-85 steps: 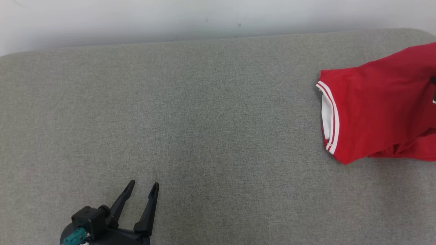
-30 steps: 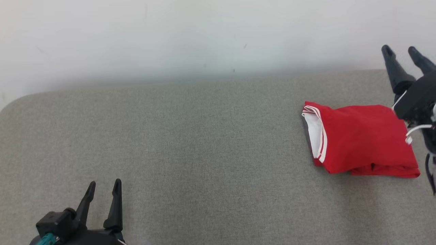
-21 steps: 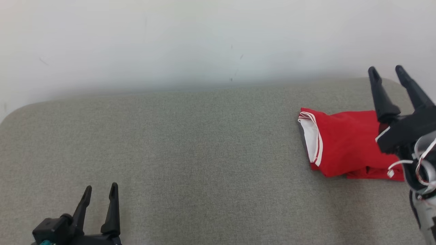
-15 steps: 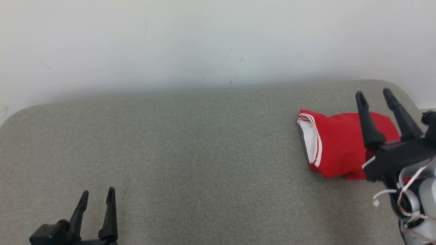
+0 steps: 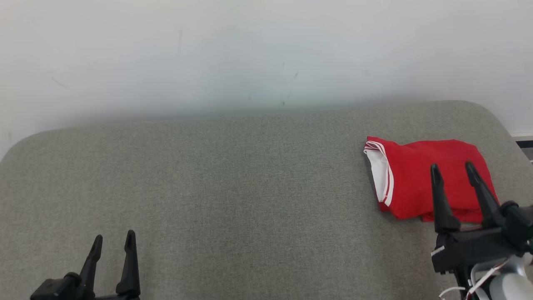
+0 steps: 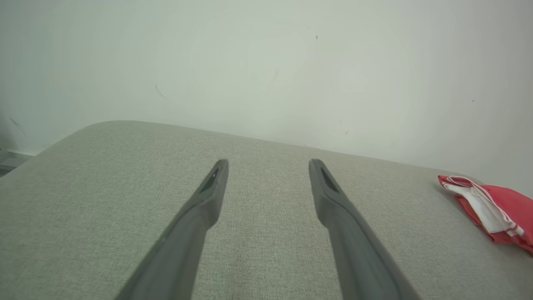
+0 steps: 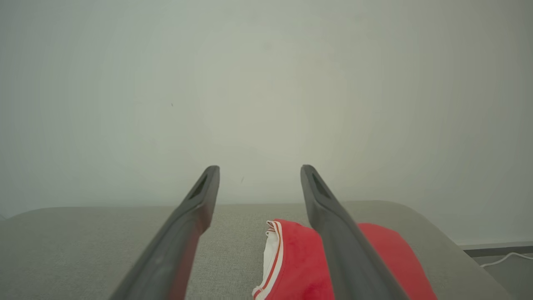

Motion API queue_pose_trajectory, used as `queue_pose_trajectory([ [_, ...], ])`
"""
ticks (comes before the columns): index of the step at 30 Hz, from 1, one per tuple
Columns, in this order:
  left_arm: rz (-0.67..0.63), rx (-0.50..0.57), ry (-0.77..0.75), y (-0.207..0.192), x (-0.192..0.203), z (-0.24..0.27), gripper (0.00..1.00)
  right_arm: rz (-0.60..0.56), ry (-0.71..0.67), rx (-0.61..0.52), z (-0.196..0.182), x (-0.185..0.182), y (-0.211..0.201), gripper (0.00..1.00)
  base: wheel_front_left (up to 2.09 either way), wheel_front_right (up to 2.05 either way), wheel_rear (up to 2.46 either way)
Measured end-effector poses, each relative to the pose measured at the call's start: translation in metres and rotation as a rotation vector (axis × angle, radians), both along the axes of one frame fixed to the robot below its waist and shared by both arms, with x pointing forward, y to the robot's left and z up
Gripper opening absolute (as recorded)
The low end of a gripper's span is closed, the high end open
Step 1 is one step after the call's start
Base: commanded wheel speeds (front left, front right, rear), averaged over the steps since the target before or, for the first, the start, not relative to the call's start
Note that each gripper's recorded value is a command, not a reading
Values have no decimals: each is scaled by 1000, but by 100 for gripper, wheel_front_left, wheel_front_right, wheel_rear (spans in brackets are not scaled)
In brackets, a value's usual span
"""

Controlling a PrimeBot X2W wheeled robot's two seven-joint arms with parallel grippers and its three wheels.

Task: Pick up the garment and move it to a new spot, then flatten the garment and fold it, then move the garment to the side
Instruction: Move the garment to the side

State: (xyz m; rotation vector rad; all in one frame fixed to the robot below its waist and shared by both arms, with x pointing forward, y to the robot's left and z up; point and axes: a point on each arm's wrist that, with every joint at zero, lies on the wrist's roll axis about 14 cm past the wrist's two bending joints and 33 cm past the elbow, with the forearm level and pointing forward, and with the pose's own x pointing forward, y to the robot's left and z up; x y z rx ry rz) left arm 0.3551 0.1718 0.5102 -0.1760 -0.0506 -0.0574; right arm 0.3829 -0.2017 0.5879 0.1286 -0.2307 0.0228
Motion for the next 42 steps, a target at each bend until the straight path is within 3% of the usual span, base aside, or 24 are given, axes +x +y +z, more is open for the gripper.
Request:
queue_pose_trajectory([
  [18,20,69,-16,7,-8,2,100,-73,133,14,-63,-33,-7,100,0,0,0],
  [25,14,133,-23,9,-12,2,100,-62,154,12,-71,-36,0,100,0,0,0],
  [42,-10,153,-44,-2,-18,6,100,-70,146,-18,-70,-43,-3,100,0,0,0],
])
